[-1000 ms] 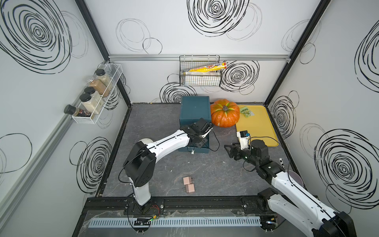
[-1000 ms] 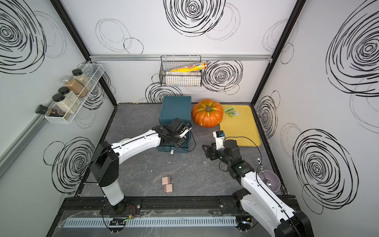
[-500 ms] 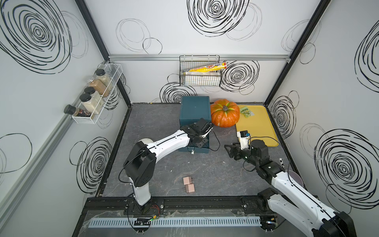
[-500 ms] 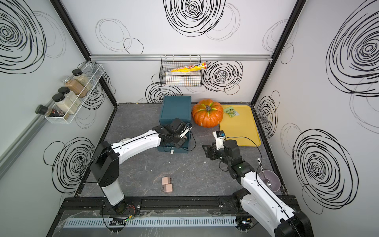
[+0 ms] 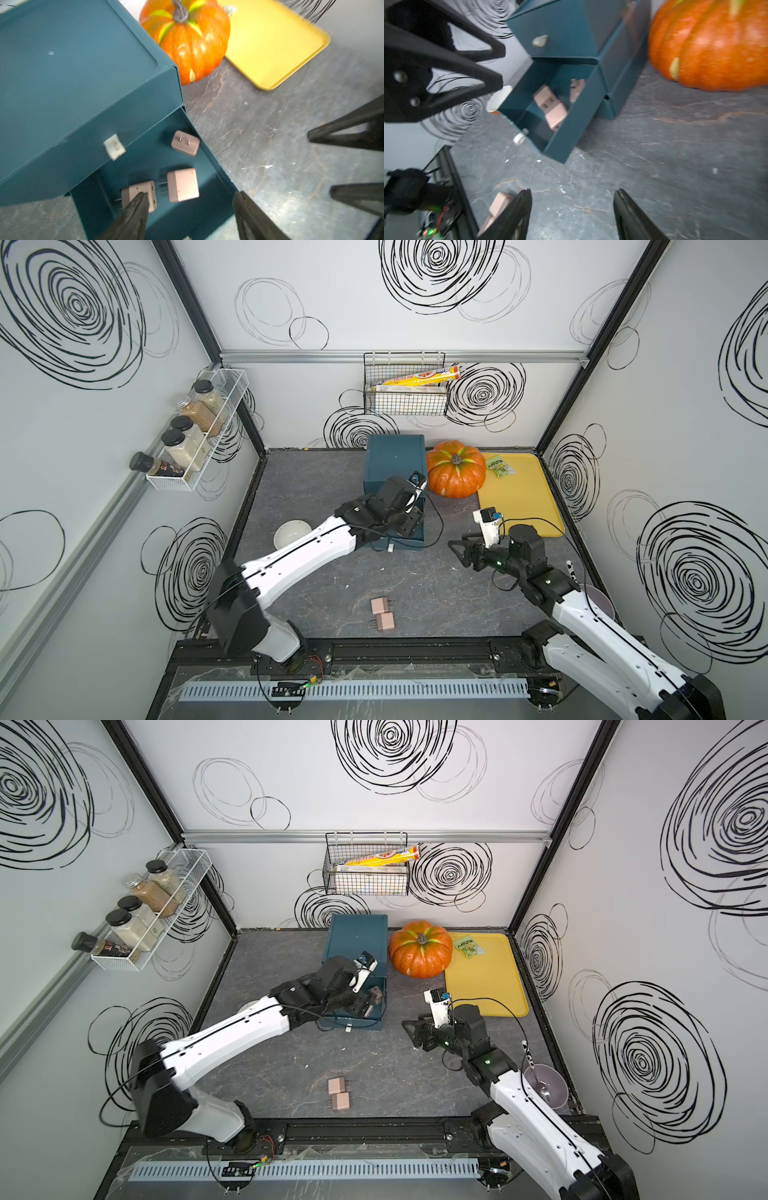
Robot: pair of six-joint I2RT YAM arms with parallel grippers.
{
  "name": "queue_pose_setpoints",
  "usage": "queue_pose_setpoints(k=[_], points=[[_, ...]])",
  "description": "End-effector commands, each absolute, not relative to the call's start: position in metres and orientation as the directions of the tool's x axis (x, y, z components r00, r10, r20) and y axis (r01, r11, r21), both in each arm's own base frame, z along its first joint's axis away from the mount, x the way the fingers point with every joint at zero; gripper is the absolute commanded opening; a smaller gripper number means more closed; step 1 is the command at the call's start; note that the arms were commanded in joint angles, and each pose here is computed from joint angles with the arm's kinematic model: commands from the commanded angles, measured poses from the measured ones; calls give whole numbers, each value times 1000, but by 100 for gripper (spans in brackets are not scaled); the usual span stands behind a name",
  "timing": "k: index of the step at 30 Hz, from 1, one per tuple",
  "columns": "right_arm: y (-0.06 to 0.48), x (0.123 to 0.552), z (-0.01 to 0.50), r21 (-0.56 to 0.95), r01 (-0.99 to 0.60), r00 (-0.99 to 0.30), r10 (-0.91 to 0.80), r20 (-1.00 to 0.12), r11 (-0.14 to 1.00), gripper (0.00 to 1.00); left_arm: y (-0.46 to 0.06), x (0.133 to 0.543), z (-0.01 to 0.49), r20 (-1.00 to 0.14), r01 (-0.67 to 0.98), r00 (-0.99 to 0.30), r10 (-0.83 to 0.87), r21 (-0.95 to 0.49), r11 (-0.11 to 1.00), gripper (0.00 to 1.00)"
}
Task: Place the plugs into the drawer by color
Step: Place the plug in the drawer, then pick up the plug from the center of the board.
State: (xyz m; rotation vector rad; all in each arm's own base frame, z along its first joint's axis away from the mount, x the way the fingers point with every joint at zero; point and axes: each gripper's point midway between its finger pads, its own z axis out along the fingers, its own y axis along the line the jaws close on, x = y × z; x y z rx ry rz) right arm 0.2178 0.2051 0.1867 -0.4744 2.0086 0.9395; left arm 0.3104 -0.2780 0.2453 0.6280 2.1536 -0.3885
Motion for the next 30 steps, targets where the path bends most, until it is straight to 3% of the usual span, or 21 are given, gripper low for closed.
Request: queue_pose_setpoints(k=[1,4,8,13,25,30], points=[[233,168,188,448,-747,-548,-73,-834,491,70,-261,291,274,-830,512,-555,-49,-388,766,77],[253,136,174,484,-790,-572,-167,-803,376,70,-235,276,280,-804,487,-546,-236,-534,691,83],[280,109,143,469,-824,-561,-344,-753,316,67,-218,263,268,-787,480,-524,-326,-589,651,86],[305,104,113,361,-860,-504,-489,-712,361,67,-191,258,253,-782,455,-455,-426,-616,643,90],[365,59,82,132,-983,-185,-722,-667,130,71,-167,253,260,-807,441,-375,-457,-589,678,91],[376,51,76,122,-990,-135,-735,-665,71,68,-164,248,263,-806,449,-364,-467,-591,670,91]])
